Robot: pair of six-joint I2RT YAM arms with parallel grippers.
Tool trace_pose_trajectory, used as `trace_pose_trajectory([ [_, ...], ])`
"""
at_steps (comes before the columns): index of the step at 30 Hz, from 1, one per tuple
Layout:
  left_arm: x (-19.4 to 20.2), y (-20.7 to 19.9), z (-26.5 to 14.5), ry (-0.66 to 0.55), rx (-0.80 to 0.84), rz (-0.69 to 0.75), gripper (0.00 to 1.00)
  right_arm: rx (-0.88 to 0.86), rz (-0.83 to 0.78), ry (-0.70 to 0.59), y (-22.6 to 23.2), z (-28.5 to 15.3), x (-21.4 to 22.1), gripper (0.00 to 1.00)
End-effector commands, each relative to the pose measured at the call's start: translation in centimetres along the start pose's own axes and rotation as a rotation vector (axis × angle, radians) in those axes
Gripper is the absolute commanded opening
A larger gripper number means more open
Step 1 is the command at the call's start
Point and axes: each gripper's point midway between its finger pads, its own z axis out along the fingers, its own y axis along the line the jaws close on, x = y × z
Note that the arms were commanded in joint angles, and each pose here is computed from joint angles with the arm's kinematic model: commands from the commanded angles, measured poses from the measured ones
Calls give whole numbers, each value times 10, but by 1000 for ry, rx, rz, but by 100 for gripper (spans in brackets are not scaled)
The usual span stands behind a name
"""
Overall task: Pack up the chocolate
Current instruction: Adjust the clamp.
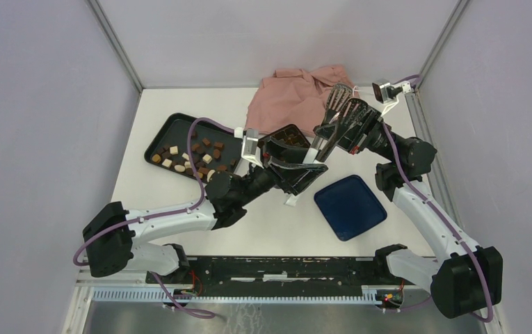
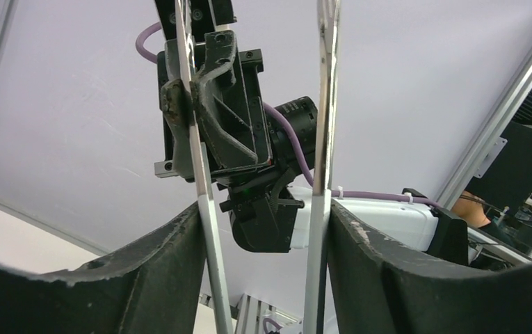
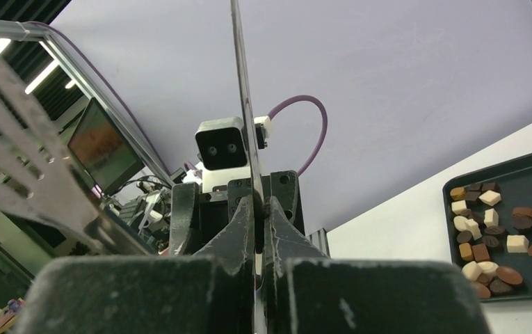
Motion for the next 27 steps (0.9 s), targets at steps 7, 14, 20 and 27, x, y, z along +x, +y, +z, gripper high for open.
trace_pose_trajectory([
  [7, -9, -3, 8, 5, -20, 27, 40, -13, -52, -45, 7, 0, -11, 3],
  [14, -13, -5, 8, 12, -32, 2, 44, -8, -76, -42, 6, 0, -11, 15],
  [20, -17, -8, 7, 15, -24, 0, 50, -7, -91, -38, 6, -1, -11, 22],
  [27, -36, -10, -1, -44, -31, -23, 50, -28, -145, -31, 14, -3, -13, 44],
])
